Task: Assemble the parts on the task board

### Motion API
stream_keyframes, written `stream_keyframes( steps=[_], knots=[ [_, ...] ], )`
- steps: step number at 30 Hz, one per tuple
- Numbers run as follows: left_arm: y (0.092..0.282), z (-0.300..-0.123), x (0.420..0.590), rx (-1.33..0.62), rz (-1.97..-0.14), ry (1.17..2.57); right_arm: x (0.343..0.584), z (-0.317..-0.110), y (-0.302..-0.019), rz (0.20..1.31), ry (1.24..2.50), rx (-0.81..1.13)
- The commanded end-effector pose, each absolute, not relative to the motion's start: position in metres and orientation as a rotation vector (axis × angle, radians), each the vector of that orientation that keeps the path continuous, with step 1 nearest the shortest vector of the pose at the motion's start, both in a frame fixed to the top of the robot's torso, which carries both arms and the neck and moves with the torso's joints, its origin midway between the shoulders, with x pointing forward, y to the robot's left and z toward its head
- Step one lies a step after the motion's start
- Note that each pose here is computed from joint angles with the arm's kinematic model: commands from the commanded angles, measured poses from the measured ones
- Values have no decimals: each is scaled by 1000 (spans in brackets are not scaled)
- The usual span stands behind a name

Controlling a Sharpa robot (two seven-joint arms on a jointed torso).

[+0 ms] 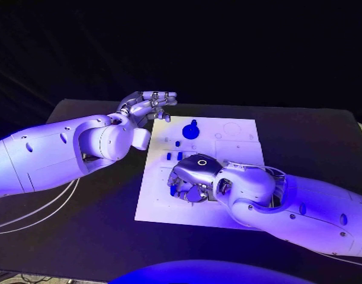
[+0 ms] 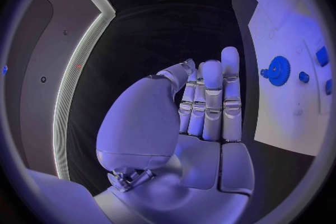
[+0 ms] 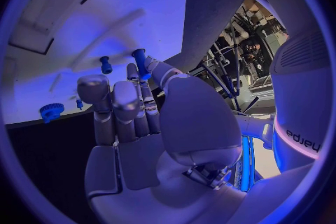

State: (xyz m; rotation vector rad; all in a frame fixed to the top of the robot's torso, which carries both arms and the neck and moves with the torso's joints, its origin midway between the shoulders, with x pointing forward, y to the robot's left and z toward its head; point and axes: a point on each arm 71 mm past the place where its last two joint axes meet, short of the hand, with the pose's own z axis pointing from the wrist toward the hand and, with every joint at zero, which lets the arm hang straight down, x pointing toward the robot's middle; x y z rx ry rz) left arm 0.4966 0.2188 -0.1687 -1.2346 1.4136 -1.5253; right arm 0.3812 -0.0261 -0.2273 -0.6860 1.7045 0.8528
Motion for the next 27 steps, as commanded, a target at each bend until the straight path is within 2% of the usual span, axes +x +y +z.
stream_keyframes(
  steps=[1, 11, 17, 21, 27],
  knots=[
    [216, -168, 496, -1220, -1548, 1421, 382, -227, -27, 823, 1687, -682],
    [217, -168, 496, -1221, -1545, 1420, 380, -220, -31, 881, 1614, -607],
    [218, -168, 496, -1222, -1544, 1420, 378, -211, -45, 934, 1550, -515],
    [219, -169, 496, -1223, -1540, 1422, 380, -201, -68, 951, 1575, -417],
    [221, -171, 495, -1226, -1532, 1425, 393, -186, -123, 895, 1719, -170]
  ],
)
